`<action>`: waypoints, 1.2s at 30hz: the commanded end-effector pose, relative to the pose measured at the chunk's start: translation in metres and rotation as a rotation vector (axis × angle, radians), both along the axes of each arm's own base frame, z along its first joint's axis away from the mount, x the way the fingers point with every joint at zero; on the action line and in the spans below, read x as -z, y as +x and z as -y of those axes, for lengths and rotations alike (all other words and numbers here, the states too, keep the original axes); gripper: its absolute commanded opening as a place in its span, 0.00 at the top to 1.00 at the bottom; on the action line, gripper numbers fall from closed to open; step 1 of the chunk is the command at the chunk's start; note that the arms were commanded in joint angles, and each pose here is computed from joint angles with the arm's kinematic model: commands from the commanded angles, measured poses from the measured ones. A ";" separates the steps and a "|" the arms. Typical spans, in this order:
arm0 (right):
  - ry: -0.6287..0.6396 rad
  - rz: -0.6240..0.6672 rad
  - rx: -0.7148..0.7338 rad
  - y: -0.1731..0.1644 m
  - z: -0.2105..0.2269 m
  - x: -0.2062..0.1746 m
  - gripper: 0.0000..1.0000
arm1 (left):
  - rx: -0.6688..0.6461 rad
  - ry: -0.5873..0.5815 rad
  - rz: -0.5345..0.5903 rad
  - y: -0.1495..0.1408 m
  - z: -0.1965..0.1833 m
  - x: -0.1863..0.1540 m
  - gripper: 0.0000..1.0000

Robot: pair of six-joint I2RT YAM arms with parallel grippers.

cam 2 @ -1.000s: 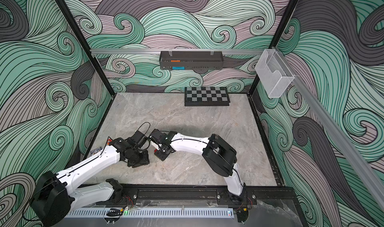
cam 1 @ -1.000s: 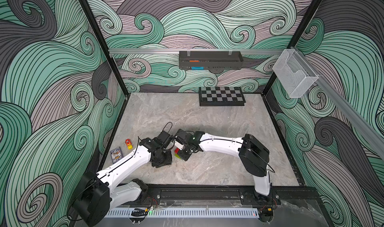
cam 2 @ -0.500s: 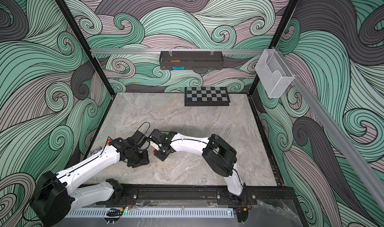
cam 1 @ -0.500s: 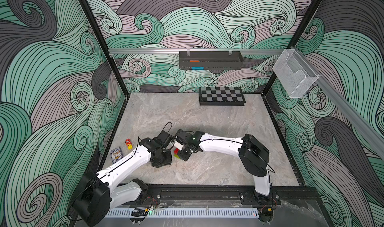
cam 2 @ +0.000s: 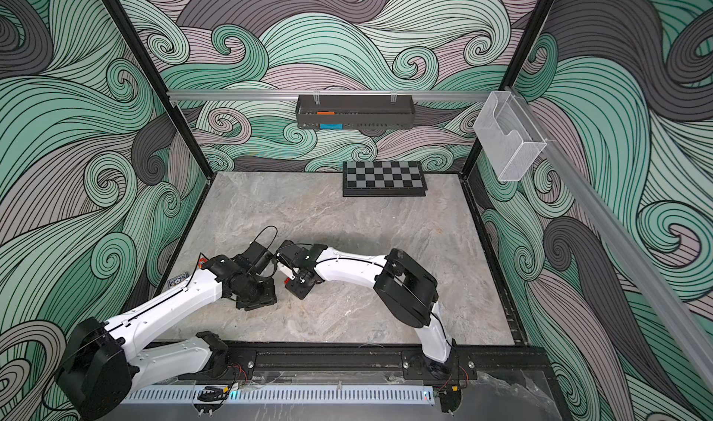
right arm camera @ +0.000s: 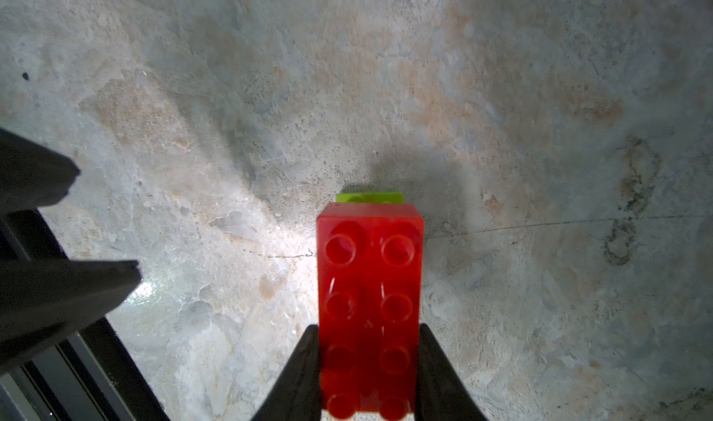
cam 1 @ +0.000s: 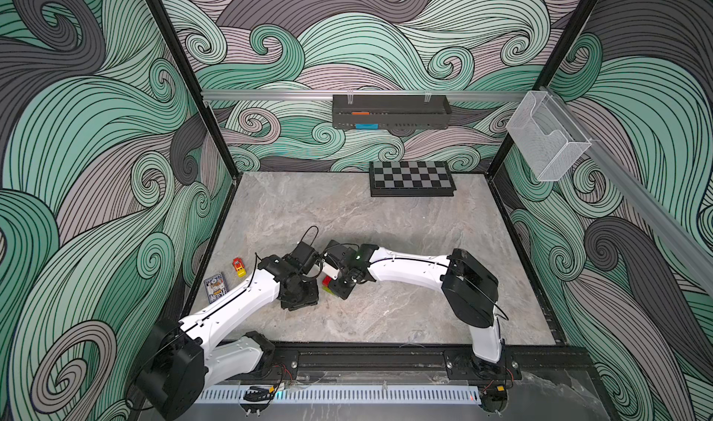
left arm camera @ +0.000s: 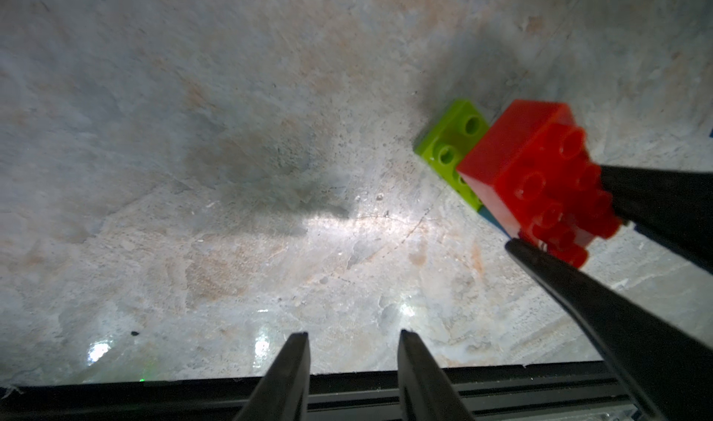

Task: Assemble the number 5 with lego
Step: Assemble the lego brick with the lego brick.

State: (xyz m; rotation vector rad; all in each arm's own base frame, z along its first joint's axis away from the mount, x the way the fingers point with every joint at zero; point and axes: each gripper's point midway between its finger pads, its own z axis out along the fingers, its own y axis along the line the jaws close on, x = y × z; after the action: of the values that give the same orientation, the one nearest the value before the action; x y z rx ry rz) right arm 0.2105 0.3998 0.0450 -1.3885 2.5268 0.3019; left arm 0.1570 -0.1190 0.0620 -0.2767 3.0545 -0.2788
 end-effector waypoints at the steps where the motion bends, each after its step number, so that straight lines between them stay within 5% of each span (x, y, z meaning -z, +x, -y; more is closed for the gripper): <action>1: -0.192 -0.109 -0.019 -0.028 0.029 0.054 0.76 | 0.000 0.002 0.016 0.003 0.001 -0.004 0.58; 15: -0.224 -0.117 -0.053 -0.032 0.037 0.066 0.80 | 0.000 0.007 0.015 0.003 0.000 -0.003 0.58; 36: -0.258 -0.117 0.088 -0.029 0.048 0.076 0.86 | -0.004 0.013 0.016 0.003 -0.001 -0.003 0.58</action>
State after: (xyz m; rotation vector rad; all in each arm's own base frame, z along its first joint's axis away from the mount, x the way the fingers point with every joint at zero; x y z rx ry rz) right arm 0.2120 0.3996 0.0395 -1.3043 2.5925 0.2869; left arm 0.1595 -0.1161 0.0620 -0.2966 3.0461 -0.2700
